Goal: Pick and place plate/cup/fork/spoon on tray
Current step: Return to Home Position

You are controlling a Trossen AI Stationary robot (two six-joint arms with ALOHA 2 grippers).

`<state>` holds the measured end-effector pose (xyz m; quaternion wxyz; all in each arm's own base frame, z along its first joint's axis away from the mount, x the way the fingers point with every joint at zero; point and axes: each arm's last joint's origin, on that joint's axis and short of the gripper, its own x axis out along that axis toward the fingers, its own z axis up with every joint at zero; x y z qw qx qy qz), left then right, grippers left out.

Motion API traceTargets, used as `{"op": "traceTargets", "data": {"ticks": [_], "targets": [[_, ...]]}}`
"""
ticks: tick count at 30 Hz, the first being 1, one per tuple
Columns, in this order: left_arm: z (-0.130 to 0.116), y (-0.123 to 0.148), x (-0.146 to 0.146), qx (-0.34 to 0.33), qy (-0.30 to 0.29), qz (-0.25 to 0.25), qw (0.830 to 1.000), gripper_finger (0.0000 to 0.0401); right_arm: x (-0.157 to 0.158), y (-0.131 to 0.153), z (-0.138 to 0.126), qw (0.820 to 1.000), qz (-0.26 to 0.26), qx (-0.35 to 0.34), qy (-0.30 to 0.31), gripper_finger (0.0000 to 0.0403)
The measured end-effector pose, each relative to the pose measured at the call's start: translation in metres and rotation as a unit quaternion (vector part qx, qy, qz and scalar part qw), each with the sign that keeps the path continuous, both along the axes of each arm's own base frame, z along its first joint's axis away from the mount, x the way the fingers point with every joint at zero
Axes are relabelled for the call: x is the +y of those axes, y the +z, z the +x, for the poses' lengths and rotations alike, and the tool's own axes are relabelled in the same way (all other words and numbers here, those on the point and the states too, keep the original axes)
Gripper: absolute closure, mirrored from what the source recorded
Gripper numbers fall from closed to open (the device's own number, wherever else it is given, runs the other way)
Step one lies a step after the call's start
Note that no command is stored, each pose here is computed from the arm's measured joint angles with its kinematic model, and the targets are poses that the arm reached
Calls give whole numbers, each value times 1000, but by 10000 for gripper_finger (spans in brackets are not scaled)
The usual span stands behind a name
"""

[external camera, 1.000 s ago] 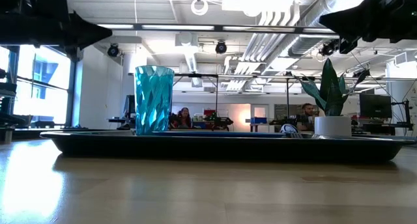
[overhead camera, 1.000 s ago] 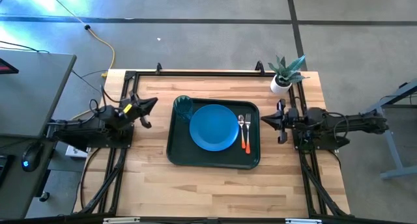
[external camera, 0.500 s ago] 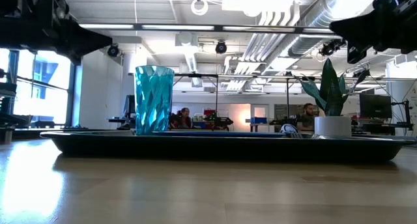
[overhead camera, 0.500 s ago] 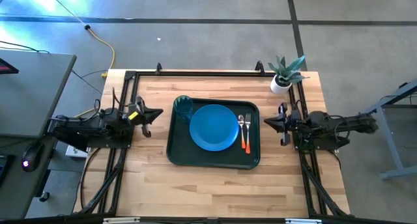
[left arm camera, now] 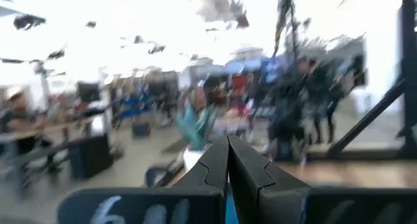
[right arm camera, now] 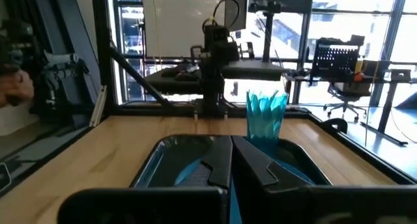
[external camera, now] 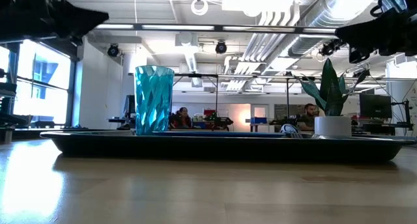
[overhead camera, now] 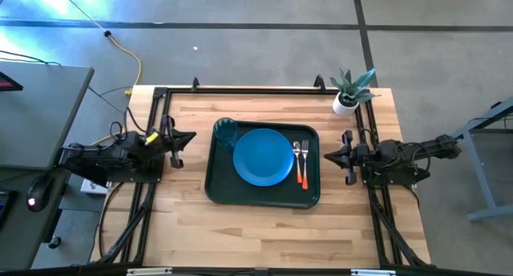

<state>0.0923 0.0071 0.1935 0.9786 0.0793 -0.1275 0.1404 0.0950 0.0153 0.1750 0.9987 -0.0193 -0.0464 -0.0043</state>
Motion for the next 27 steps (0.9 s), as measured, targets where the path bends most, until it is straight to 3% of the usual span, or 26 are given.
{"op": "traceTargets", "data": {"ticks": [3, 7, 13, 15, 18, 20, 23, 27], "targets": [[-1, 4, -1, -26, -28, -10, 999, 401, -1, -3, 0, 1000, 12, 17, -9, 400], [2, -4, -5, 10, -73, -44, 996, 401, 1, -2, -1, 1000, 15, 25, 10, 400], [1, -4, -5, 10, -57, -40, 998, 401, 2, -4, 0, 1000, 3, 18, 11, 400], [3, -9, -5, 42, -58, -44, 996, 401, 3, -4, 0, 1000, -3, 21, 14, 400], [5, -23, -6, 101, -74, -93, 988, 401, 4, -4, 0, 999, 7, 23, 37, 400], [6, -23, -9, 104, -109, -106, 983, 401, 5, -5, 0, 997, 20, 27, 64, 400], [6, -20, -12, 91, -126, -88, 984, 401, 7, -5, 0, 995, 17, 28, 94, 400], [5, -17, -11, 78, -85, -73, 991, 401, 7, -6, 0, 995, -13, 31, 97, 400]]}}
